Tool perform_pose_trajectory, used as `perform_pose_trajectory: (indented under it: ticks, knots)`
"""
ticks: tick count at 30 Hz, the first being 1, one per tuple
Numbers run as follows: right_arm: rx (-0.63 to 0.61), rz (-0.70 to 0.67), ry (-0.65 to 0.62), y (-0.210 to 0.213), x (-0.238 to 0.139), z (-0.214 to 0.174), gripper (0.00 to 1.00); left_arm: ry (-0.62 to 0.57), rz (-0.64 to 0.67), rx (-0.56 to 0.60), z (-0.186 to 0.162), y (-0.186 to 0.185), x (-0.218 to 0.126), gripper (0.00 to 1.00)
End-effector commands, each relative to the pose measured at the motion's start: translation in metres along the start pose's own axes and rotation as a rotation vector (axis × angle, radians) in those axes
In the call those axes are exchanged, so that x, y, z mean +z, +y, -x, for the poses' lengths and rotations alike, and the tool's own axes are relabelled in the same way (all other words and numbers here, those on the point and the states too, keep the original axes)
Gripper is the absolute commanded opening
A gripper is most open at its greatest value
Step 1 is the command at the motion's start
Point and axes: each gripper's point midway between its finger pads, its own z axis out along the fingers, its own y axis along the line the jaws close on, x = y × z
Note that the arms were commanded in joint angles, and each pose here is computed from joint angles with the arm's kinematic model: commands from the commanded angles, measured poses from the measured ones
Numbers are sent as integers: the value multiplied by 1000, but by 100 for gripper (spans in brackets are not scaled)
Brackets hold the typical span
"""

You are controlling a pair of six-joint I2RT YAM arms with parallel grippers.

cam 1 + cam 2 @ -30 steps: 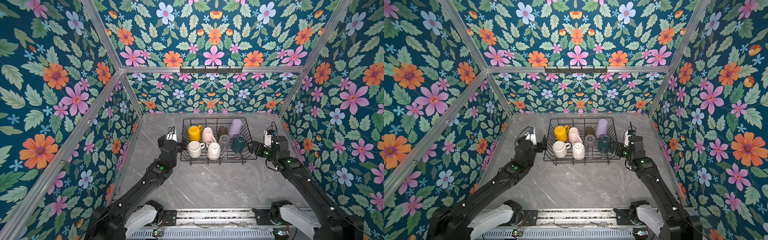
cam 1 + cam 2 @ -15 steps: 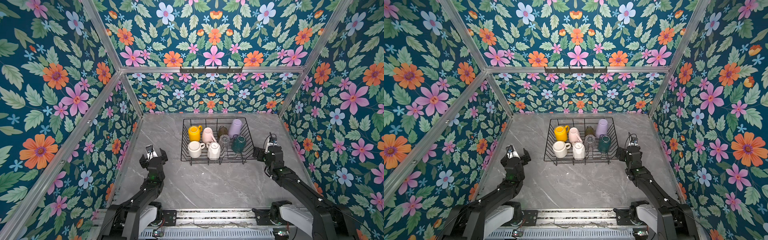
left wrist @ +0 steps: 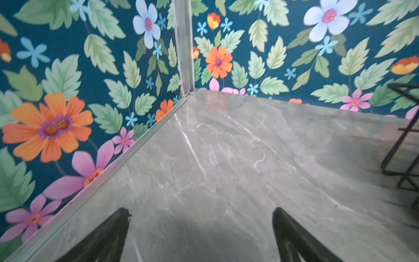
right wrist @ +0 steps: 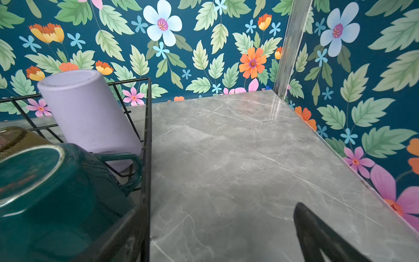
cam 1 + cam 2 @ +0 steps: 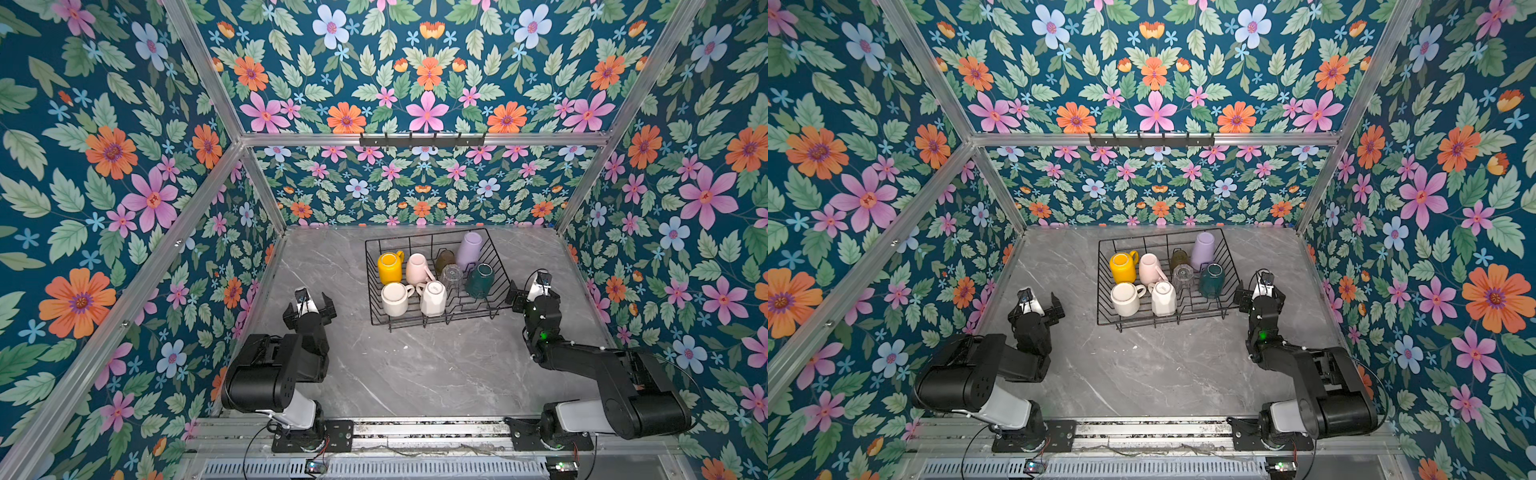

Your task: Load the cups into the dish rack

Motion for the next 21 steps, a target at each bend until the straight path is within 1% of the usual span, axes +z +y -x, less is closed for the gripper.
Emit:
perform_pose_trajectory:
  ticks: [1, 2, 3, 4, 6, 7, 8, 9, 11, 13, 15, 17, 19, 20, 21]
  knots:
    - [-29, -1, 80, -8, 1, -23, 99, -27, -61, 40, 7, -16, 14, 100]
    - [-9, 8, 99, -11, 1, -27, 99, 34, -67, 33, -2, -17, 15, 100]
    - [17, 7, 108, -15, 3, -33, 99, 35, -57, 26, -2, -14, 15, 100]
    - [9, 7, 57, -16, 7, -29, 99, -5, -59, 31, 3, -14, 14, 100]
    - [31, 13, 131, -16, 5, -37, 99, 19, -59, 26, 0, -14, 14, 100]
    - [23, 16, 75, -16, 7, -30, 99, 10, -59, 30, 1, -14, 14, 100]
    - [20, 16, 73, -17, 7, -30, 99, -7, -63, 36, 4, -15, 15, 100]
    - [30, 14, 122, -17, 5, -36, 99, 3, -66, 37, 2, -15, 14, 100]
    - [21, 14, 73, -17, 7, -31, 99, 1, -60, 35, 2, -14, 14, 100]
    - [29, 13, 117, -17, 5, -35, 99, 9, -69, 39, 1, -16, 14, 100]
    - [23, 14, 80, -17, 6, -31, 99, 12, -74, 38, 1, -17, 17, 100]
    - [26, 13, 112, -17, 5, -35, 99, 6, -75, 34, 2, -16, 16, 100]
    - [22, 15, 93, -17, 6, -33, 99, 3, -76, 33, 3, -16, 15, 100]
    - [26, 1, 99, -19, 5, -34, 99, 1, -74, 36, 2, -16, 15, 100]
    - [34, -45, 64, -26, 0, -31, 99, 2, -73, 36, 2, -16, 15, 100]
